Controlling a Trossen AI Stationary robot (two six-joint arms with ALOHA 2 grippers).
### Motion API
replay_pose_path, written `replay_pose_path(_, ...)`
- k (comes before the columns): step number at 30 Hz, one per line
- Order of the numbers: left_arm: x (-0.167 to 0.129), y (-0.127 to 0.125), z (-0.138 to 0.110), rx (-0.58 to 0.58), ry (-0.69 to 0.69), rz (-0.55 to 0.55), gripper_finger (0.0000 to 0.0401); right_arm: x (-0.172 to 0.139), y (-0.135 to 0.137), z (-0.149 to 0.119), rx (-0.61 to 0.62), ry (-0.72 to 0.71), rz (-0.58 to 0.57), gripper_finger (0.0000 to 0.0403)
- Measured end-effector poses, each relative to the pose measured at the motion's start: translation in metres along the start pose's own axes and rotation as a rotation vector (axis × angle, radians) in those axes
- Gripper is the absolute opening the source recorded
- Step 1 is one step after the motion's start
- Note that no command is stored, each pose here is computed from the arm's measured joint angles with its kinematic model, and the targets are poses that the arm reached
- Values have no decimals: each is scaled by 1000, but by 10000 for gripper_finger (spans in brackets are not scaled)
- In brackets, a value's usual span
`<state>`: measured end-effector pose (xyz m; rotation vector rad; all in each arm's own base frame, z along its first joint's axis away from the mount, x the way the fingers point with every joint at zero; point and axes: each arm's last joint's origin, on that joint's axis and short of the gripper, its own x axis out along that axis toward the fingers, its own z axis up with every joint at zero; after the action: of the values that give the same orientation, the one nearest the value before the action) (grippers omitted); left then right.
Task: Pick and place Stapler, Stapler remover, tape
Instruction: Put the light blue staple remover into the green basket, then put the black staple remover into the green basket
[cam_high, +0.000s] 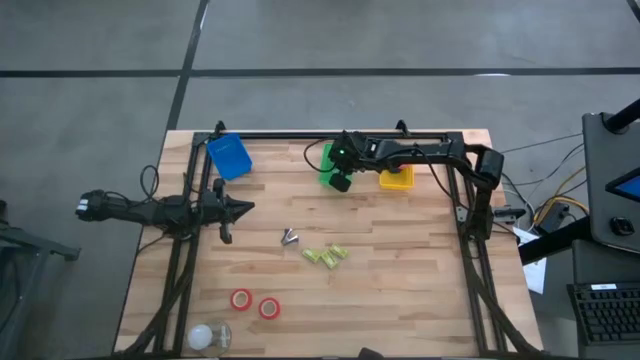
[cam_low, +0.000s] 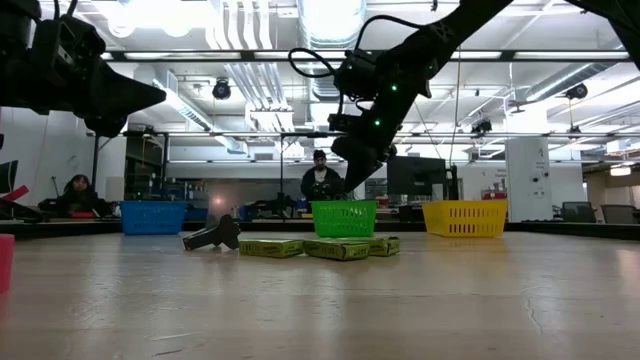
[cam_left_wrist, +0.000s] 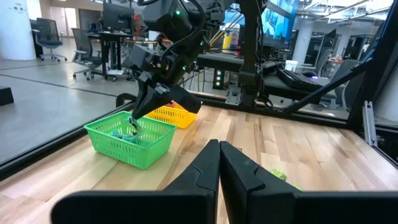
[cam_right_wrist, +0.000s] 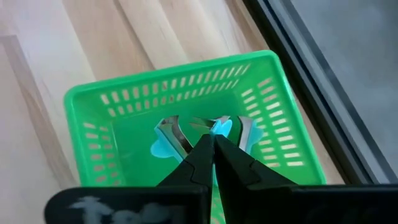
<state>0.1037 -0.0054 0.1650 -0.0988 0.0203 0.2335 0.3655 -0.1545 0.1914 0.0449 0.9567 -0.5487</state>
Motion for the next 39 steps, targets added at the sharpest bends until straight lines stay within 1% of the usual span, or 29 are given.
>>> replay_pose_path(4,0,0,0,0,0,0,14,0,0,0,-1,0,0,22)
replay_pose_path(12,0,0,0,0,0,0,14,0,1,1,5,-8,-2,89)
replay_pose_path(15,0,0,0,0,0,0,14,-6,10,4,-36,-39,56,106)
replay_pose_path(19,0,0,0,0,0,0,14,-17,36,12,-116,-134,190,118)
replay_pose_path(23,0,0,0,0,0,0,14,-28,71,11,-273,-191,368,123)
replay_pose_path(26,0,0,0,0,0,0,14,-39,101,9,-366,-232,423,120)
replay_pose_path(29,0,0,0,1,0,0,14,-51,128,8,-427,-292,472,116)
replay_pose_path(33,0,0,0,0,0,0,14,-63,149,8,-450,-362,507,117)
replay_pose_path(35,0,0,0,0,0,0,14,-64,154,8,-426,-379,518,123)
replay_pose_path(39,0,0,0,0,0,0,14,-56,166,5,-411,-392,534,146)
